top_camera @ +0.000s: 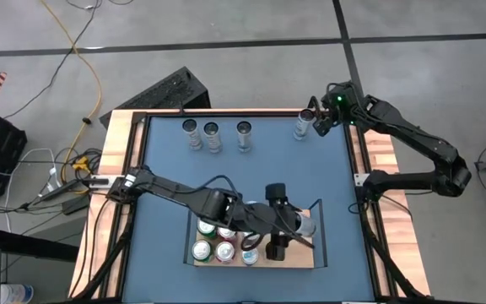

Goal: Place canned beverage on shelf
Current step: Put the bottom left white-blue soda can on the shelf

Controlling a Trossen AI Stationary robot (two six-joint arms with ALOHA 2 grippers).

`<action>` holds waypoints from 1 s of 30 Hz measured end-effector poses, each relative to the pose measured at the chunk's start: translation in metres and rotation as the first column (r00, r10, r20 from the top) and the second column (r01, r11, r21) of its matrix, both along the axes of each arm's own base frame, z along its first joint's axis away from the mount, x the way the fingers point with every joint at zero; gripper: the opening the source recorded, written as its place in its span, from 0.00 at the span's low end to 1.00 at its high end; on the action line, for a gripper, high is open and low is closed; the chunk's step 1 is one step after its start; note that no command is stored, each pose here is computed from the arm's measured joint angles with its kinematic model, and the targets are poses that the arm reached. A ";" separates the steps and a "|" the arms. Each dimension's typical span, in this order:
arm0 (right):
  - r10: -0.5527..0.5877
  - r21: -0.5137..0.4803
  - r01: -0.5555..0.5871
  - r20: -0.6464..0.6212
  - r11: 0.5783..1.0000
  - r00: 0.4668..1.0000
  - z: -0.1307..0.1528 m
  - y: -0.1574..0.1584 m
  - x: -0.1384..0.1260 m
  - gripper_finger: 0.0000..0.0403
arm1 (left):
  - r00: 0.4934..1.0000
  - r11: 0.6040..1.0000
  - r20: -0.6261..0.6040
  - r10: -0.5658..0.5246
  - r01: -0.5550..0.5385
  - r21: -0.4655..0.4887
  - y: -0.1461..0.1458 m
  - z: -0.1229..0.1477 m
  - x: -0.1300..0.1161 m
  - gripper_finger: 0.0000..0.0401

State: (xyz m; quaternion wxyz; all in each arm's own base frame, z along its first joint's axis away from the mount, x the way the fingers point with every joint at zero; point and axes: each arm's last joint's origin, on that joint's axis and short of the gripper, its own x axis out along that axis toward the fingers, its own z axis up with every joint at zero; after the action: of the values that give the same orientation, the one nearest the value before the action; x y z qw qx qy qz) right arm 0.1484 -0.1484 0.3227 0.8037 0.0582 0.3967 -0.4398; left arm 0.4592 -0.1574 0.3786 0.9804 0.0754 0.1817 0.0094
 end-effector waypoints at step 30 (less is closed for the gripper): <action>0.008 0.002 -0.008 -0.003 1.000 1.000 -0.002 -0.002 0.005 0.76 | 0.986 0.996 -0.138 -0.093 0.093 -0.005 -0.023 -0.043 0.022 0.62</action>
State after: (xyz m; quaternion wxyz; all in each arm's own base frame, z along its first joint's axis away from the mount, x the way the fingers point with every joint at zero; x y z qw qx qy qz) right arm 0.1529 -0.1508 0.3203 0.8048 0.0566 0.3986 -0.4361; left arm 0.4810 -0.1802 0.3354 0.9648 0.0850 0.2455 -0.0416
